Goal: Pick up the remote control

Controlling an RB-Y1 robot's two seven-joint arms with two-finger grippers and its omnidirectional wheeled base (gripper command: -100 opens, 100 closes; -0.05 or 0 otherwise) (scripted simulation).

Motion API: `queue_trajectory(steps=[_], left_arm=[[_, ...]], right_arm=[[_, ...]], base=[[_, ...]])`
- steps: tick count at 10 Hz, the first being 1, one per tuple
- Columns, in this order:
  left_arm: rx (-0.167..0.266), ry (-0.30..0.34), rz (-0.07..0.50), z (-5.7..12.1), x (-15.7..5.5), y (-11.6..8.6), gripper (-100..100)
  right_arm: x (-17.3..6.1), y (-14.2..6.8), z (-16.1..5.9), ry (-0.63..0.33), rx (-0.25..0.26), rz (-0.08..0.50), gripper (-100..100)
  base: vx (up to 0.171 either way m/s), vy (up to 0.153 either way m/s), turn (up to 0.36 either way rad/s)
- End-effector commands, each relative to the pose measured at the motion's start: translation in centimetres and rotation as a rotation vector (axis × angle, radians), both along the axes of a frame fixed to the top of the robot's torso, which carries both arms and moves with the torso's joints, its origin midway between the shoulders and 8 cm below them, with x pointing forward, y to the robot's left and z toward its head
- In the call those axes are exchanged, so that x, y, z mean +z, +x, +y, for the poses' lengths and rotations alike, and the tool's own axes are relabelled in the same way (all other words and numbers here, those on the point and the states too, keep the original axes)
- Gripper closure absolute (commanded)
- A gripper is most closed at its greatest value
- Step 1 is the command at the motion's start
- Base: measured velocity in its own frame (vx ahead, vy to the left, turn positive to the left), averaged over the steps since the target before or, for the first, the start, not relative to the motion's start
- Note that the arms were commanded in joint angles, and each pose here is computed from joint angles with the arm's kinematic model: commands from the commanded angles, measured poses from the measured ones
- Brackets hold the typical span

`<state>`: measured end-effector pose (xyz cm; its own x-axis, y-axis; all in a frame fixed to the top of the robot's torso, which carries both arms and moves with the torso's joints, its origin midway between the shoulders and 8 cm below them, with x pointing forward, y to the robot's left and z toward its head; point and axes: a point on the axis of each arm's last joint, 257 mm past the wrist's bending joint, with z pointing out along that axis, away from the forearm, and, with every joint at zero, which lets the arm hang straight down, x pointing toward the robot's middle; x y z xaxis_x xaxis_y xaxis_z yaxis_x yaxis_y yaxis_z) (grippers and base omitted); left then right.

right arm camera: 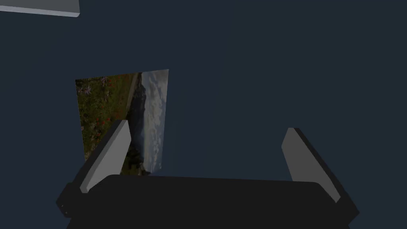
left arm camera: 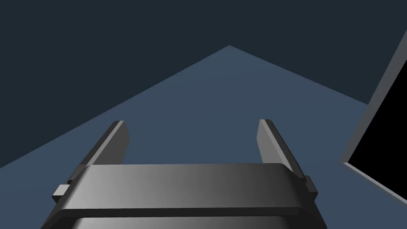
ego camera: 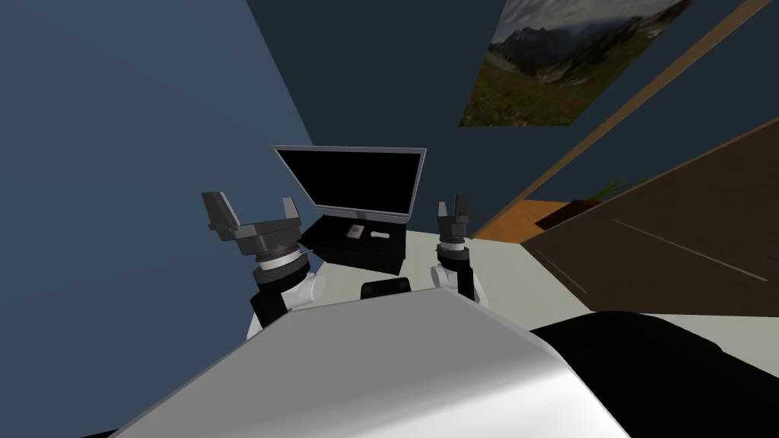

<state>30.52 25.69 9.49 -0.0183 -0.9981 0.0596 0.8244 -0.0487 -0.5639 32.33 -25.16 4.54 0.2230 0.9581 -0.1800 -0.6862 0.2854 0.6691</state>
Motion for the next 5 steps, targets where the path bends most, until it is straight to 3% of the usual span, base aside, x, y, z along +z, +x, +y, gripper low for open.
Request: queue_trajectory(steps=[1, 5], left_arm=[[0.0, 0.0, 0.0, 0.0, 0.0, 0.0, 0], [0.0, 0.0, 0.0, 0.0, 0.0, 0.0, 0]], right_arm=[[-0.7, 0.5, 0.7, -0.022, 0.031, 0.023, -100], [-3.9, 3.0, 2.4, -0.045, 0.114, 0.112, -100]], base=[[-0.002, 0.035, 0.177], [-0.001, 0.097, 0.3]])
